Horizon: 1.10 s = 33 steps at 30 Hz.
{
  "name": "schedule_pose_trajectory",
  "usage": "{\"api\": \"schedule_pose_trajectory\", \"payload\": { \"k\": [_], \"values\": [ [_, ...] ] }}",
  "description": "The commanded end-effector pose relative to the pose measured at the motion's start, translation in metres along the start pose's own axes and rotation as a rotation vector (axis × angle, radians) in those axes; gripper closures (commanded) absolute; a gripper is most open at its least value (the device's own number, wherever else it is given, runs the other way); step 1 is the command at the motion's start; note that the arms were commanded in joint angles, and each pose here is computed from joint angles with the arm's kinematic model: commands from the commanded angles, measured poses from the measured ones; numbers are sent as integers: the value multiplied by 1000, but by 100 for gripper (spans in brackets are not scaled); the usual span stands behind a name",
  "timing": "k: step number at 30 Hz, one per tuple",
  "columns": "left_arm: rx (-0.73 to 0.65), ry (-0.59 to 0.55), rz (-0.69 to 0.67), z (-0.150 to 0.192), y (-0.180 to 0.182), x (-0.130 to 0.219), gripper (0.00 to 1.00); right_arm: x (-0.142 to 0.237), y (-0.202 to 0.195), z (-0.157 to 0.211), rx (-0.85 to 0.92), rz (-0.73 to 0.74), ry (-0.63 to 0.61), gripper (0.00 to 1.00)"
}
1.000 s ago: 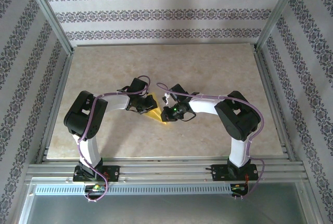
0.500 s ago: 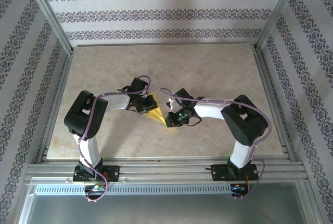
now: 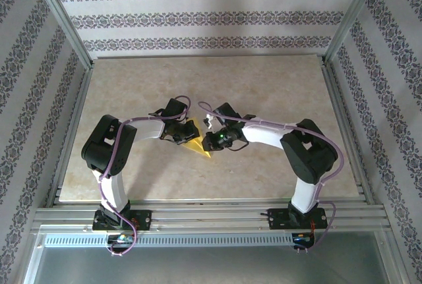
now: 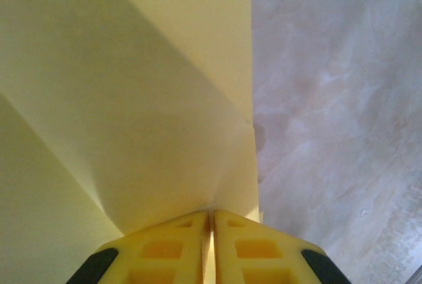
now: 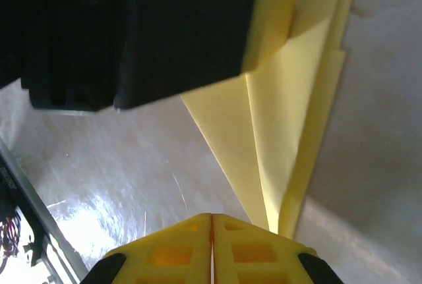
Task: Fold a paper plane with a square sheet of paper (pick it up from the middle)
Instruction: Fourth fold the wing at the center of the table.
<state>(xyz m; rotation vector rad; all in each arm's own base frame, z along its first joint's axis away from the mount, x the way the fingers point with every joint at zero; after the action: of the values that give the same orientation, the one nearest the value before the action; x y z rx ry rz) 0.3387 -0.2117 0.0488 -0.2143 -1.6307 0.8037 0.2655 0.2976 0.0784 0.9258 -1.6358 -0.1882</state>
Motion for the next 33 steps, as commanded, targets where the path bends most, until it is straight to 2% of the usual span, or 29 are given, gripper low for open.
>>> {"api": "schedule_pose_trajectory", "payload": {
  "k": [1,28,33],
  "values": [
    [69,30,-170,8,43,-13,86,-8,-1,-7,-21,29,3,90],
    [67,37,-178,10,45,-14,86,-27,-31,12,-126,130,98,91],
    [11,14,-104,2,21,-2,84,-31,-39,21,-160,119,125,91]
  ]
}}
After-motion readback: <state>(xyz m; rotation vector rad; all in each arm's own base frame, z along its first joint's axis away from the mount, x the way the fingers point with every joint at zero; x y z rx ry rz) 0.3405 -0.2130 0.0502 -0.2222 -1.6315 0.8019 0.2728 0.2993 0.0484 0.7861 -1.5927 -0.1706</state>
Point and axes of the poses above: each hand's point on the last joint's axis, 136 mm out from that joint toward the fingers, its own x axis back along the fingers, its own y axis along the line the jaws close on, z = x × y, the point moved 4 cm from there along x, back along the fingers, and after that the axes turned 7 degrees about x, right-handed, at the moved point
